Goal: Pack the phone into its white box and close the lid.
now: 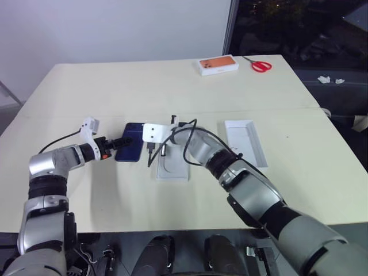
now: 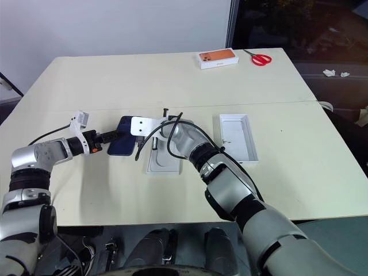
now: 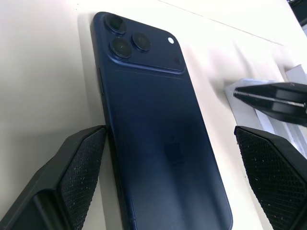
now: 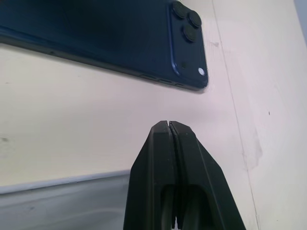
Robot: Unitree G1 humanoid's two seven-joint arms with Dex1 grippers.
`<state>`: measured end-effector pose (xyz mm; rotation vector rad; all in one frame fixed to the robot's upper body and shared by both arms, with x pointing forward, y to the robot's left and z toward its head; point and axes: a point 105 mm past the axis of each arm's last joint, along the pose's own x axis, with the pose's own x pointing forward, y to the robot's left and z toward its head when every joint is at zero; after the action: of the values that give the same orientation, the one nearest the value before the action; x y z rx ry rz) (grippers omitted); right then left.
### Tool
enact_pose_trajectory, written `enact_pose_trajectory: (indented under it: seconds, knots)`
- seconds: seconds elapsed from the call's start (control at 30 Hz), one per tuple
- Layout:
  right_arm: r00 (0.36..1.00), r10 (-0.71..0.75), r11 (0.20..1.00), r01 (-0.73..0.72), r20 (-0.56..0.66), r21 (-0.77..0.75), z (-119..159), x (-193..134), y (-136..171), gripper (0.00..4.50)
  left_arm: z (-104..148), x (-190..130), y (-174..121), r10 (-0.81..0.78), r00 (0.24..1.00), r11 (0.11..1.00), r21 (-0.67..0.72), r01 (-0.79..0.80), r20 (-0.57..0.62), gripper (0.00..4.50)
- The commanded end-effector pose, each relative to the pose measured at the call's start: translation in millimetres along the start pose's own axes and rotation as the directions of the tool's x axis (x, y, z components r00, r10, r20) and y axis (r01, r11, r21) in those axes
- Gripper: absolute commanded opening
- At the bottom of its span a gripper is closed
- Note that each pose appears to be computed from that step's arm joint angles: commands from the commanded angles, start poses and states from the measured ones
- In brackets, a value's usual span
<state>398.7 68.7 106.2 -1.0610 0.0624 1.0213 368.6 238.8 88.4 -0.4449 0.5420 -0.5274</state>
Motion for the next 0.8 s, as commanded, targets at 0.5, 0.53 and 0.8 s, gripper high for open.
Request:
enact_pose_trajectory:
  seconds: [0.5,0.53,0.8]
  knots:
    - [0.995,0.094,0.995,-0.095,-0.033,-0.037,16.0,11.5,25.4,0.05,-82.6,36.3,-32.1,-0.102,0.970,0.986,-0.155,0.069,-0.219,4.50]
    - [0.995,0.092,0.995,-0.093,-0.033,-0.038,15.6,11.5,25.2,0.05,-82.8,37.8,-37.5,-0.125,0.969,0.980,-0.176,0.088,-0.212,4.50]
    - [0.996,0.086,0.995,-0.088,-0.036,-0.051,12.4,11.1,25.2,0.05,-64.1,33.0,-42.5,-0.149,0.978,0.964,-0.240,0.111,-0.147,4.50]
